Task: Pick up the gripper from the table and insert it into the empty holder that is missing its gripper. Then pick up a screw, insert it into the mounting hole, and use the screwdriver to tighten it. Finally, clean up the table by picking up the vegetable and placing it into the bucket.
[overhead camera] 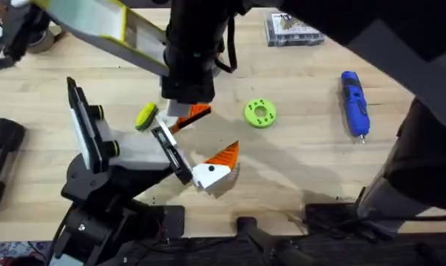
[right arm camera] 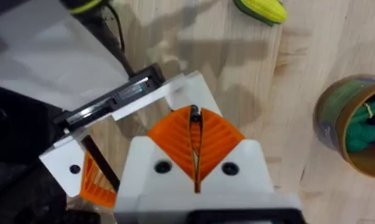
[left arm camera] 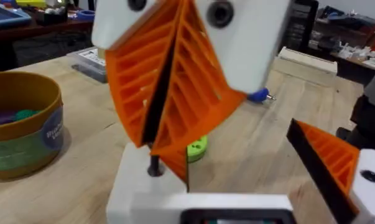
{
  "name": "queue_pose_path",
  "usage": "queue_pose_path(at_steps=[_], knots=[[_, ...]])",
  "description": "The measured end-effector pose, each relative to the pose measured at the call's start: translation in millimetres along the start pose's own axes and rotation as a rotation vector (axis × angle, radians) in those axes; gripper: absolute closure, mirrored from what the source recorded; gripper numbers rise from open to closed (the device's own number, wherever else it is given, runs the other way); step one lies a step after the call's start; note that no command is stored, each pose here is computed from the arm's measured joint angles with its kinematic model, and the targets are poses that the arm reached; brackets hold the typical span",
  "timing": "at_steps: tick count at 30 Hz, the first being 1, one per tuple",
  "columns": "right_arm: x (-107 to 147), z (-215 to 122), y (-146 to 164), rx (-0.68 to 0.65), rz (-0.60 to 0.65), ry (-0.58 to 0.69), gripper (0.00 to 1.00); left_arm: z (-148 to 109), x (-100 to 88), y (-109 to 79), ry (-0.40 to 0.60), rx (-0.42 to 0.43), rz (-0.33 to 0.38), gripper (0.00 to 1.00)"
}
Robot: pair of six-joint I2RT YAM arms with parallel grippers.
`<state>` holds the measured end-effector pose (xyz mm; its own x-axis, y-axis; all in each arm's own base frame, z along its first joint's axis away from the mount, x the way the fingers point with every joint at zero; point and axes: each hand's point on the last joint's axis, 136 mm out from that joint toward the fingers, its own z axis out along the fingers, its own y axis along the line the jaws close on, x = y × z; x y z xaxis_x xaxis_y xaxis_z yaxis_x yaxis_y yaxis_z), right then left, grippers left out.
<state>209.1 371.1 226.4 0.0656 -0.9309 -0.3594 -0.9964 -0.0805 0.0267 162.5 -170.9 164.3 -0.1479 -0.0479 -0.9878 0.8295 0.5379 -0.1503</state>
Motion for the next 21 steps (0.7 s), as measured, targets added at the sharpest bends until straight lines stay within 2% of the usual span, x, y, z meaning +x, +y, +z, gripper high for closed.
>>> queue_pose_path(at_steps=[21], knots=[[2.1, -2.0, 2.1, -0.006, 0.015, 0.009, 0.99, 0.0, -0.2, 0.0, -0.001, 0.0, 0.002, 0.015]])
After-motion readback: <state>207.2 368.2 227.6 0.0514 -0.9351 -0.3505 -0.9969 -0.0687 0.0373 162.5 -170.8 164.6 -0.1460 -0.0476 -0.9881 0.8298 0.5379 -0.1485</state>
